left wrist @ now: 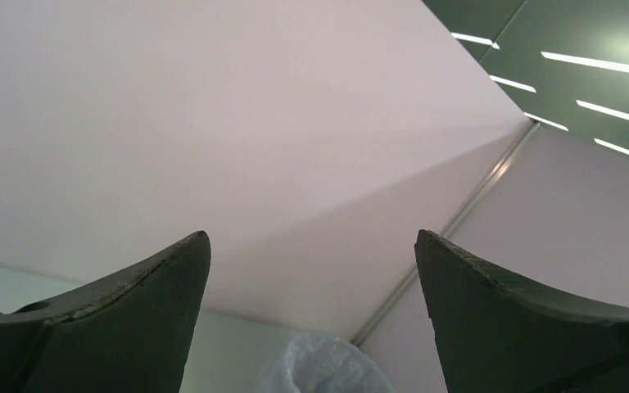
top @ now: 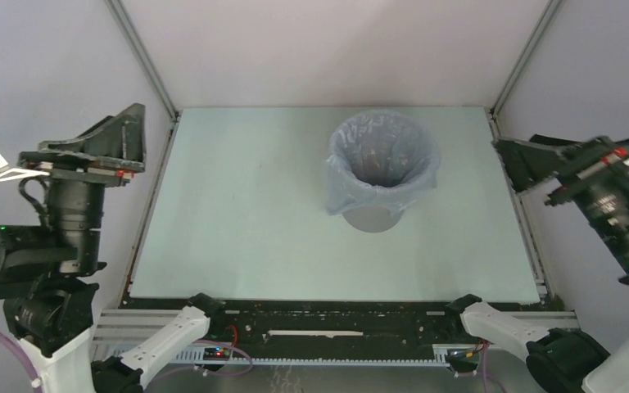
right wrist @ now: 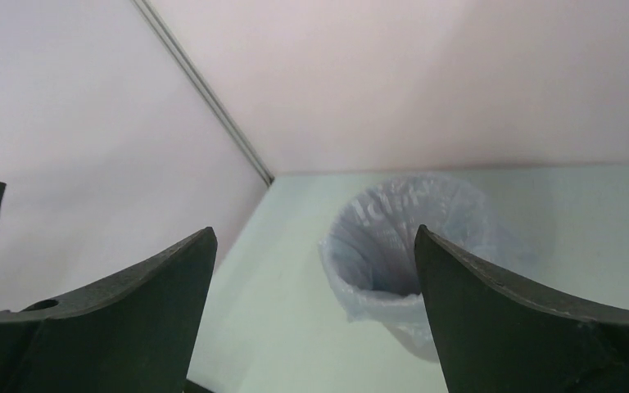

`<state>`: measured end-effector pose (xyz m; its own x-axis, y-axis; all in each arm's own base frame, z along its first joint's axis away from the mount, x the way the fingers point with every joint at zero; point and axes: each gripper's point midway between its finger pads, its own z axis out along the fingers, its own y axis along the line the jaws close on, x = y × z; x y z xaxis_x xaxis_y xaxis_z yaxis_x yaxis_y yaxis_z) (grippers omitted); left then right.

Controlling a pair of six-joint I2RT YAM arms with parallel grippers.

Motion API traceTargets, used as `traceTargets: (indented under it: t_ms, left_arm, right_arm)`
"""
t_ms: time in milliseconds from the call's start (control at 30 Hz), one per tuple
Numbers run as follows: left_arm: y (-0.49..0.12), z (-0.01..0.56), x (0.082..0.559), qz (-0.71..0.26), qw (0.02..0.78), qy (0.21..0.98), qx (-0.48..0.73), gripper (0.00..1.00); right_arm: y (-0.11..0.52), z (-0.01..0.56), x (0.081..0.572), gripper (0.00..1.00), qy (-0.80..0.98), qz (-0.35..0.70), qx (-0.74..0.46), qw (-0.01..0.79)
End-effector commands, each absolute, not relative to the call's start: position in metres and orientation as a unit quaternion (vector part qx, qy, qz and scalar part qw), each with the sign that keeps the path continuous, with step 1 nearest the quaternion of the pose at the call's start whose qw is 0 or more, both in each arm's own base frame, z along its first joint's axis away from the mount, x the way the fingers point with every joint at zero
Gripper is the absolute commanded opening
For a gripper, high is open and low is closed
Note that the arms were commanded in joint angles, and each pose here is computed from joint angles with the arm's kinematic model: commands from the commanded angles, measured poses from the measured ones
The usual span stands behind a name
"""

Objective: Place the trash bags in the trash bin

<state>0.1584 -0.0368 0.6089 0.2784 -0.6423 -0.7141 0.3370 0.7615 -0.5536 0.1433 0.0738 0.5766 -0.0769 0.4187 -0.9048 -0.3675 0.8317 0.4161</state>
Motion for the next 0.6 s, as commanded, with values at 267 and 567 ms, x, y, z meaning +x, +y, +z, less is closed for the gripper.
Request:
traceTargets:
  t_ms: [267,567]
  left_arm:
    - [0.005,0.627,0.156,-0.198,0.828,0.493,-0.18,1.0]
    - [0.004,0.62,0.156,-0.221,0.818,0.493,-0.198,1.0]
  right_arm:
    - [0.056,0.607,0.117,1.0,0.622,0.312,0.045,0.717]
    - [0.054,0.605,0.129,1.0,0.622,0.309,0.074,0.716]
